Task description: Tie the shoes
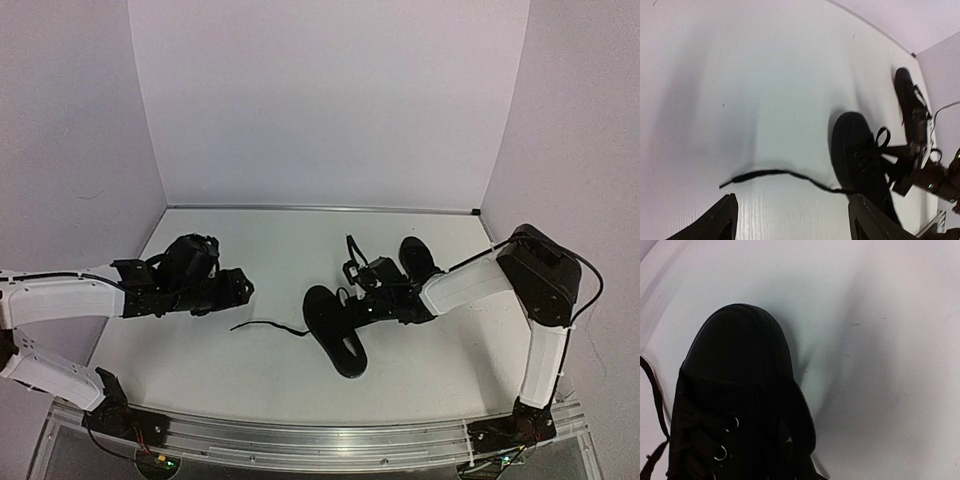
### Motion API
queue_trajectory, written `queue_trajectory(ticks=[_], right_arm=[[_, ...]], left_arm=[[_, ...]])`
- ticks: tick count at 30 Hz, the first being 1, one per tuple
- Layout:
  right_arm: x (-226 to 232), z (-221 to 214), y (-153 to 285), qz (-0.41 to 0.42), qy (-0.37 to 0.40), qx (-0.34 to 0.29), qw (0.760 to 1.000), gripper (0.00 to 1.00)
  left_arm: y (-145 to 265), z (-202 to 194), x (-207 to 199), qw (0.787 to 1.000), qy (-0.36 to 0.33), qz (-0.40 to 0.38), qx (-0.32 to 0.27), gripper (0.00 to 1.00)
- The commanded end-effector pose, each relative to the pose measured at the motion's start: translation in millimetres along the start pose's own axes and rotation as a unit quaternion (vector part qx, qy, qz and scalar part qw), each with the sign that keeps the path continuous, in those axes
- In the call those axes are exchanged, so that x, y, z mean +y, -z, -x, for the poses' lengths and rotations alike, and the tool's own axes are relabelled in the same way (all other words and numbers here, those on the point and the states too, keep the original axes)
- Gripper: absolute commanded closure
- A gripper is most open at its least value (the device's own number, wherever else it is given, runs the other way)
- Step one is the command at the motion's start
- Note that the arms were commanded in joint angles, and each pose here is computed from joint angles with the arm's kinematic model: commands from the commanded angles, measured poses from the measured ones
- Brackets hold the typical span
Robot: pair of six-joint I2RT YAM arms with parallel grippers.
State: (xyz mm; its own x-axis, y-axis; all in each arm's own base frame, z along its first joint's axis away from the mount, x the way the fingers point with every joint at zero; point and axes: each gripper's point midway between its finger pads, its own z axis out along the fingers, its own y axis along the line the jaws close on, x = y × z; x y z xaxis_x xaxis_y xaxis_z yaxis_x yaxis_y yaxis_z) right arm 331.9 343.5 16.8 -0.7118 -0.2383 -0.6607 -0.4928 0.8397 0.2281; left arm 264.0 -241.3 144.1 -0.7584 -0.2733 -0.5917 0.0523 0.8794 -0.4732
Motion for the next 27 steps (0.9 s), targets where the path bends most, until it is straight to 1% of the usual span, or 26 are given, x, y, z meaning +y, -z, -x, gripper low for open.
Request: queue_trajectory(ticks=[1,4,7,10,12,16,17,20,22,25,27], right_arm=[[28.7,-3.6,-5.6,0.059,0.009,0.018,0.998,1.0],[22.6,-5.1,4.5,0.045,0.002,0.017,0.999,1.0],[9.8,-10.0,25.4,0.017,-0.001,0.015,1.0,1.0],[-6.9,-26.1,40.6,-0.016,0.008,0.031,0.999,1.0],[-8.8,-40.9,43.8,-0.011,0.015,0.049,0.999,1.0],[6.3,-68.8,34.8,0.046,0.026,0.091,0.994,1.0],[9.9,-72.8,31.5,0.057,0.027,0.096,0.993,1.0],[23.1,-73.3,23.4,0.09,0.029,0.098,0.991,1.0],[32.2,-72.4,18.8,0.106,0.033,0.101,0.989,1.0],[48.2,-72.1,16.0,0.125,0.044,0.103,0.986,1.0],[55.6,-73.3,15.0,0.133,0.048,0.105,0.984,1.0]], left_arm=[[-5.2,-37.4,20.2,0.993,-0.068,0.043,0.092,0.23],[-12.8,-48.7,30.6,0.986,-0.091,0.069,0.118,0.26],[-18.6,-52.1,40.7,0.98,-0.111,0.098,0.129,0.29],[-23.8,-54.8,48.6,0.971,-0.141,0.126,0.144,0.29],[-27.3,-56.0,50.7,0.965,-0.162,0.136,0.155,0.3],[-37.6,-57.4,56.5,0.952,-0.201,0.153,0.172,0.32],[-40.6,-56.4,57.0,0.95,-0.208,0.152,0.175,0.33],[-55.9,-58.7,53.2,0.946,-0.222,0.108,0.209,0.35],[-63.3,-57.4,52.9,0.941,-0.233,0.091,0.227,0.36],[-71.3,-54.1,50.5,0.935,-0.248,0.073,0.242,0.37],[-76.7,-57.4,43.3,0.932,-0.251,0.041,0.256,0.38]])
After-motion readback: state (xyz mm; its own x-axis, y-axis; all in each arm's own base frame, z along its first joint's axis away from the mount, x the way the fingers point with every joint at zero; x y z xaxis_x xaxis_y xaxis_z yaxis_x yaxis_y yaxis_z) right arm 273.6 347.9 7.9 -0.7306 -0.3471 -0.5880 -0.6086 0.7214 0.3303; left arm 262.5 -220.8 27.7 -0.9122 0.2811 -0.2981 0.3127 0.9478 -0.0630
